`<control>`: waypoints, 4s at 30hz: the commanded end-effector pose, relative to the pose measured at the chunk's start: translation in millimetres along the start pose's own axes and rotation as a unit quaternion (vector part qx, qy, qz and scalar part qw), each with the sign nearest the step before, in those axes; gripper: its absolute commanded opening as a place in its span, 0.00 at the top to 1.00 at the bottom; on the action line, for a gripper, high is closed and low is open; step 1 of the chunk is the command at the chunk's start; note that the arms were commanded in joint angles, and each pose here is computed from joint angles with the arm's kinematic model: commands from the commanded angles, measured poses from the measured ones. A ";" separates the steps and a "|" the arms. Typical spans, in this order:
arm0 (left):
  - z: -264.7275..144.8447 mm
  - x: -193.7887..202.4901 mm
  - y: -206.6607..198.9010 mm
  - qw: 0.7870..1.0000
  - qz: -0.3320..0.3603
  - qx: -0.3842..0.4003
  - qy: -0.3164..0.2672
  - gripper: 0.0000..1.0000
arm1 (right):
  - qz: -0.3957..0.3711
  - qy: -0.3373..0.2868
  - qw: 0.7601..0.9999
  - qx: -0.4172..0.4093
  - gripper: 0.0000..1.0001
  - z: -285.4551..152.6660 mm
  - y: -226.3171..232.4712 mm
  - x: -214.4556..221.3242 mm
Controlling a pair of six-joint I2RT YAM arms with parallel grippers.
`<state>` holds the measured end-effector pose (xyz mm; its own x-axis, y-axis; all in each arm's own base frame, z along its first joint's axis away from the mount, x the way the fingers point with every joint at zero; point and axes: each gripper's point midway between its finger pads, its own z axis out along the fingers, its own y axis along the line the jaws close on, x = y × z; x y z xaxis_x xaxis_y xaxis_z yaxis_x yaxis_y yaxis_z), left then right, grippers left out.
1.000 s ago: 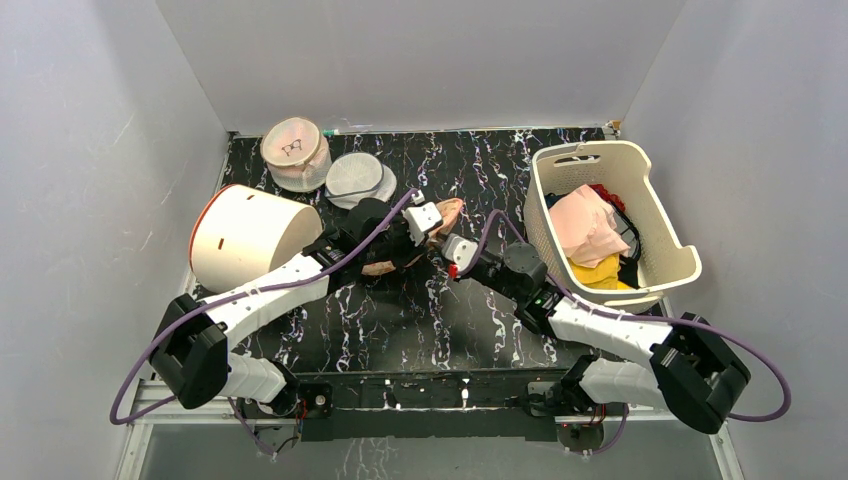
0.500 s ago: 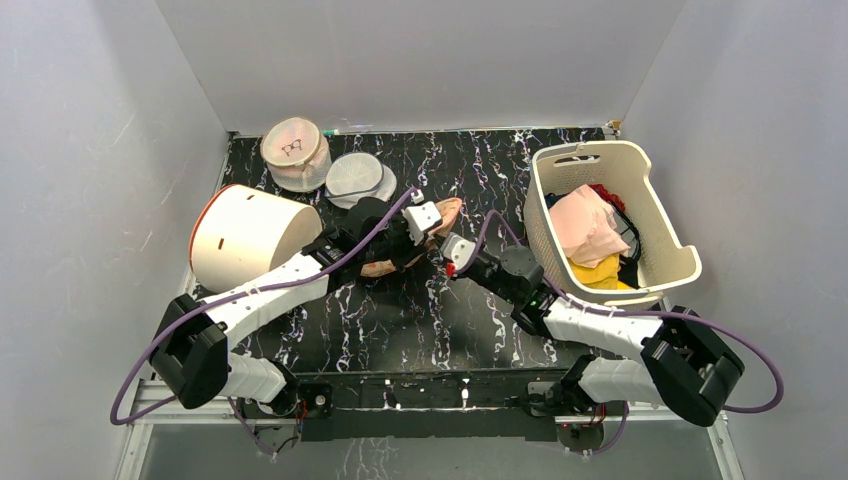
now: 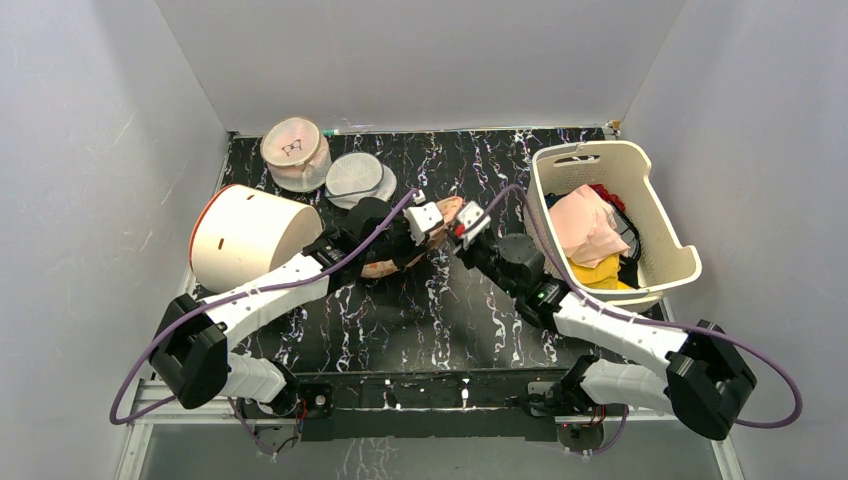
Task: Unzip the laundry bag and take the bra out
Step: Unzip the laundry bag at the center of the board.
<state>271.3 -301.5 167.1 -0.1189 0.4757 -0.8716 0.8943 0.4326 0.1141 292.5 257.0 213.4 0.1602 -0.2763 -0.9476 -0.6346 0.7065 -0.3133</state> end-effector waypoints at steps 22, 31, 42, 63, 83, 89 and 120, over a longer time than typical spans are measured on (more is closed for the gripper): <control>-1.7 -37.9 -31.8 0.993 -0.027 0.088 -0.071 0.29 | 0.229 0.065 0.956 -0.174 1.00 -21.8 17.9 -37.2; 0.9 -28.3 -12.5 0.999 -0.012 0.041 -0.032 0.81 | 0.234 0.077 0.951 -0.187 1.00 -17.0 30.7 -39.1; -3.2 -25.2 -5.5 0.999 0.007 0.022 -0.024 0.99 | 0.234 0.145 0.961 -0.036 1.00 -16.1 -17.7 8.2; -6.2 -27.4 -11.6 0.999 0.016 0.039 -0.028 0.57 | 0.285 0.147 0.941 -0.110 1.00 -18.2 -23.2 15.4; -5.3 -21.2 -16.0 0.998 0.036 0.038 -0.017 0.55 | 0.272 0.124 0.942 -0.153 1.00 -3.4 32.4 -28.2; -7.3 -15.3 -2.2 0.999 0.049 0.002 0.001 0.79 | 0.269 0.143 0.948 -0.093 1.00 -3.5 16.0 -14.3; -26.6 -35.1 -11.7 0.996 0.075 0.016 -0.050 0.55 | 0.360 0.184 0.909 -0.104 1.00 2.4 -7.7 16.8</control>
<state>257.2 -299.4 195.2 0.0386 0.4894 -0.8712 0.9053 0.3519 0.2378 300.6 230.1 149.8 -0.6506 -0.0813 -0.7551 -0.5504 0.7356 0.3949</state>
